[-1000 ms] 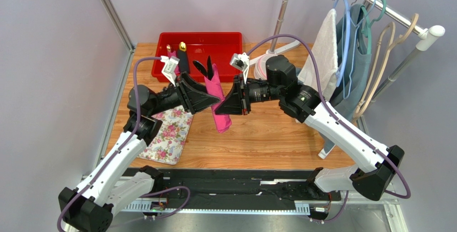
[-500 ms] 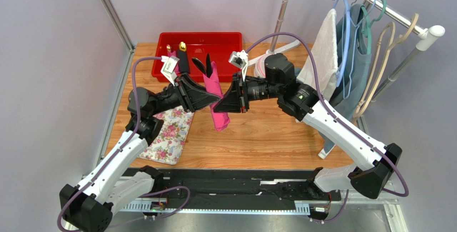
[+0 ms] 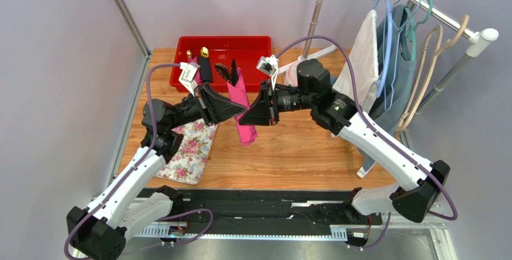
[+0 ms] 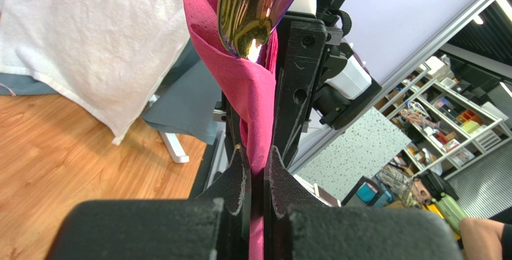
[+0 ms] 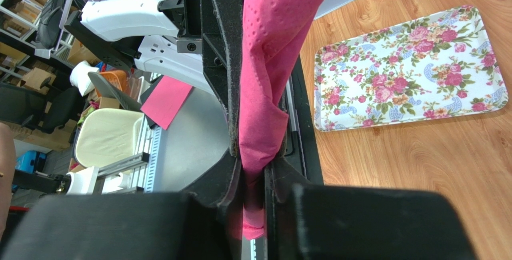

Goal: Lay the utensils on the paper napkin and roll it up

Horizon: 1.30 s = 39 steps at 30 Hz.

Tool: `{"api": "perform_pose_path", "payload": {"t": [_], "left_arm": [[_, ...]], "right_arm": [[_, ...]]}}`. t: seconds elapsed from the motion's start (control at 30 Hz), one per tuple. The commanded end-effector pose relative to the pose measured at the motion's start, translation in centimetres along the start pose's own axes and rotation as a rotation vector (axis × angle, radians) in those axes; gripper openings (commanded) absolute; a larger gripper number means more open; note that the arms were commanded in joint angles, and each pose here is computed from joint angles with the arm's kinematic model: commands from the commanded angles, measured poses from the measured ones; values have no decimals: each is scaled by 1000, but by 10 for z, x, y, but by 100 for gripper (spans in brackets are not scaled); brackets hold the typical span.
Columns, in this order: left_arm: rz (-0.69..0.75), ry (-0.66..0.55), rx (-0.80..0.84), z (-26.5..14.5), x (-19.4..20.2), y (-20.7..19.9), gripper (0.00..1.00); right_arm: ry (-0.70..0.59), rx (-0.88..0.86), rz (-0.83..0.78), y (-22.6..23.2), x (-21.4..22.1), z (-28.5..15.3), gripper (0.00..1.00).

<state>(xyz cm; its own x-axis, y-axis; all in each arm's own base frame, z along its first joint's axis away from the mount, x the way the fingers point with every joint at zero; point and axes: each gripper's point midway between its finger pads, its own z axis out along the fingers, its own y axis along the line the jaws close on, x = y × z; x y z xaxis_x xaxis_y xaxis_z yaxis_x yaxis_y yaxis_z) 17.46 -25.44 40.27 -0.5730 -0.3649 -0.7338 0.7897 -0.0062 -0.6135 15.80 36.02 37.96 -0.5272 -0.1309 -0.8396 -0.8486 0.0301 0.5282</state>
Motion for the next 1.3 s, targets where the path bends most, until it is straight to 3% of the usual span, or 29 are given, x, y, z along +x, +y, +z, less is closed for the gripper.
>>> {"api": "perform_pose_path", "payload": {"t": [0.0,0.1,0.27,0.53,0.9,1.03,1.07,1.17,1.23,1.27], "left_arm": [[37,-15,14,2,-11,-7,0],[43,-20,14,3,-14,-7,0],[56,-29,15,4,-20,-9,0],[64,-46,1,4,-29,-6,0],[88,-62,6,8,-39,-9,0],[97,-76,-1,7,-45,-7,0],[95,-74,-4,8,-45,-6,0],[94,-69,-5,7,-43,-5,0],[94,-71,-7,7,-43,-4,0],[94,-71,-7,7,-43,-4,0]], "right_arm": [[-86,-51,-130,24,-32,-5,15],[-80,-41,-127,21,-28,-7,17],[-51,-26,-108,16,-19,-7,48],[-7,-13,-81,8,4,-13,51],[57,-17,4,-3,36,-10,42],[77,-23,37,-4,43,-10,44],[74,-30,30,-2,43,-10,28],[63,-63,13,4,40,-11,6],[67,-79,18,7,40,-11,4],[66,-81,21,8,40,-11,8]]}}
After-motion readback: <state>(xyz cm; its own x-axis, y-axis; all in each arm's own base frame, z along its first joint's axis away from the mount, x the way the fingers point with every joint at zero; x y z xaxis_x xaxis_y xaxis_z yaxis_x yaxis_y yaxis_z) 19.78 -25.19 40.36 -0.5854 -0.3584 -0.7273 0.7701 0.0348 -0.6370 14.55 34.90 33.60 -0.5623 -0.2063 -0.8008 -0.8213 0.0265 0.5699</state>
